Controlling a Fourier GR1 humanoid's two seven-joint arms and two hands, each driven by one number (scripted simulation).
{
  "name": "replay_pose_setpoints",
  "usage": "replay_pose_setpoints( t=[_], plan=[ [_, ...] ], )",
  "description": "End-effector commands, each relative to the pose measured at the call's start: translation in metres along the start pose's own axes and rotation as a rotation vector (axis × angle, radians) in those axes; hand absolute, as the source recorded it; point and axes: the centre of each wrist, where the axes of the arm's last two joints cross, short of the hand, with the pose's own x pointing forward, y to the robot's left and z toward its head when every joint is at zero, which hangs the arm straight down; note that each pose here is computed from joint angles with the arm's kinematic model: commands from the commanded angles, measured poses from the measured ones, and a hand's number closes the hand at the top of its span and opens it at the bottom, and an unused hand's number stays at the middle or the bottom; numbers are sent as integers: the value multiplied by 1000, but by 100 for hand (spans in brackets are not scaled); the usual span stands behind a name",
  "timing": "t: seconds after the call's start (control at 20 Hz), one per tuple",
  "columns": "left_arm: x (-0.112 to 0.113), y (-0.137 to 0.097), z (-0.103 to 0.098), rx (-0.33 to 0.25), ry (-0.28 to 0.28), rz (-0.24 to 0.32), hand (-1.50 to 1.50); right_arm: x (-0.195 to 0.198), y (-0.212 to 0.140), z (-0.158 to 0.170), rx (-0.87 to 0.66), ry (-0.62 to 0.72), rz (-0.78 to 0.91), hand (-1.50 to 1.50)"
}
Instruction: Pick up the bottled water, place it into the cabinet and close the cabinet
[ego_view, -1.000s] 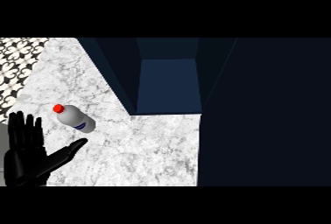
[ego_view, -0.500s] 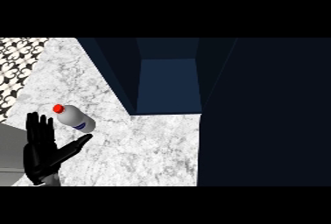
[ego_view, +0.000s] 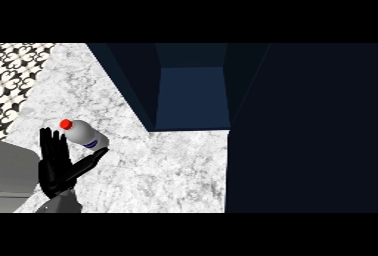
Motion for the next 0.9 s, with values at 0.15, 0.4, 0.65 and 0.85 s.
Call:
replay_pose_setpoints(
  t=[0.15, 0.4, 0.65, 0.85],
  plan=[
    [-23, 3, -15, 34, -5, -1, -150, 32, 4, 0, 9, -63, -16, -150],
    [-25, 6, -27, 11, -7, 83, -150, 30, 0, 0, -2, -61, 12, -150],
    [-34, 7, -21, -32, -25, 210, -150, 34, 0, 6, 17, -63, 5, -150],
    [-35, 2, -25, -53, -34, 260, -150, 24, -2, 3, 14, -62, 8, -150]
  ],
)
